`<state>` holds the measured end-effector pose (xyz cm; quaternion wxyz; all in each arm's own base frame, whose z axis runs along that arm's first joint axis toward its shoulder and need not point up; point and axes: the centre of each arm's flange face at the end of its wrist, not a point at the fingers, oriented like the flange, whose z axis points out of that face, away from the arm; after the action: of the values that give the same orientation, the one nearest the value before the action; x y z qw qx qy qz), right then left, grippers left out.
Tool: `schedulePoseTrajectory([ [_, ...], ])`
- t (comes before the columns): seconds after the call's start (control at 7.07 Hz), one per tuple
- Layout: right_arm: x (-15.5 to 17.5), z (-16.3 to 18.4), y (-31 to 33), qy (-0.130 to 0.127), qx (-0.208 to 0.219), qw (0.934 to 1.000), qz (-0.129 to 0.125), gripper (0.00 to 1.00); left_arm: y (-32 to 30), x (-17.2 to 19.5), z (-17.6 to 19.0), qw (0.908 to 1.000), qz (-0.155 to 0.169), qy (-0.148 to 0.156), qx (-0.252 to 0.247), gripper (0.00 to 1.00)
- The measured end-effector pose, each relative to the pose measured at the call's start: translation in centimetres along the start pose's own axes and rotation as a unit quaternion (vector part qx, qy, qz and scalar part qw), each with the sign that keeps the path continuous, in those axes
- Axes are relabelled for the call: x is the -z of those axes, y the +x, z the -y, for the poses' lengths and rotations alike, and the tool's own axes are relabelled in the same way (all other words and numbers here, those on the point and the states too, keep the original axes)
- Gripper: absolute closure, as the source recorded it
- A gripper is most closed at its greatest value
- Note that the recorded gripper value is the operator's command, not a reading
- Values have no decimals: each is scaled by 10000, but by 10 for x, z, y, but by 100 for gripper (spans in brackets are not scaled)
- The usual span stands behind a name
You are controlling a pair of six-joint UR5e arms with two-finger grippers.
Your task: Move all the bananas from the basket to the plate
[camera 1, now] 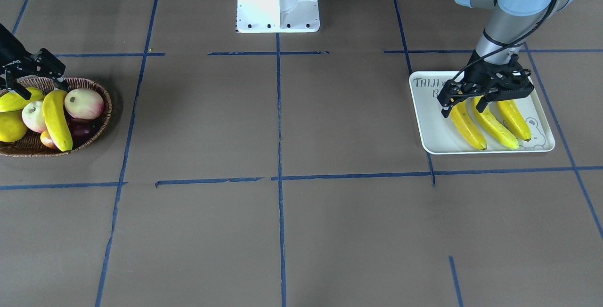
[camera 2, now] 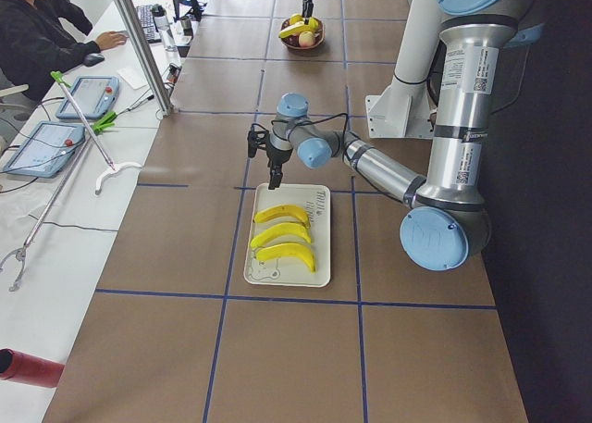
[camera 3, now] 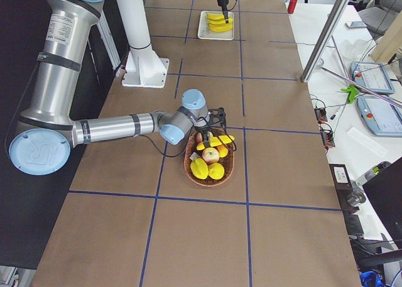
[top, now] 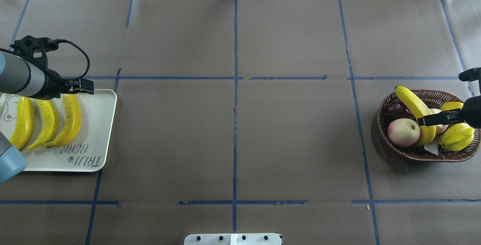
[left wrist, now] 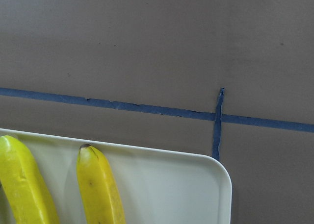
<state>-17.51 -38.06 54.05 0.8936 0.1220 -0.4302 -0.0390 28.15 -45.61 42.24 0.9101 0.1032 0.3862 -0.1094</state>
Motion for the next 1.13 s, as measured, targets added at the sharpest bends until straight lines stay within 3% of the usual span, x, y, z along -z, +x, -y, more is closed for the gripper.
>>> schedulePoseTrajectory([
  [0.28,-14,-3,12,-110,38,9999,-98,42,2,2,0,10000,-26,-1,-3,0],
  [0.57,-17,-4,14,-132,46,9998,-113,55,2,2,0,10000,-31,-1,-4,0],
  [0.85,-18,1,8,-108,90,9999,-79,91,2,2,1,10000,-27,7,1,0],
  [0.99,-17,4,5,-86,117,9999,-55,98,2,2,1,10000,-27,10,4,0],
  [1.13,-13,7,3,-44,136,9999,-16,99,2,3,1,10000,-29,12,4,0],
])
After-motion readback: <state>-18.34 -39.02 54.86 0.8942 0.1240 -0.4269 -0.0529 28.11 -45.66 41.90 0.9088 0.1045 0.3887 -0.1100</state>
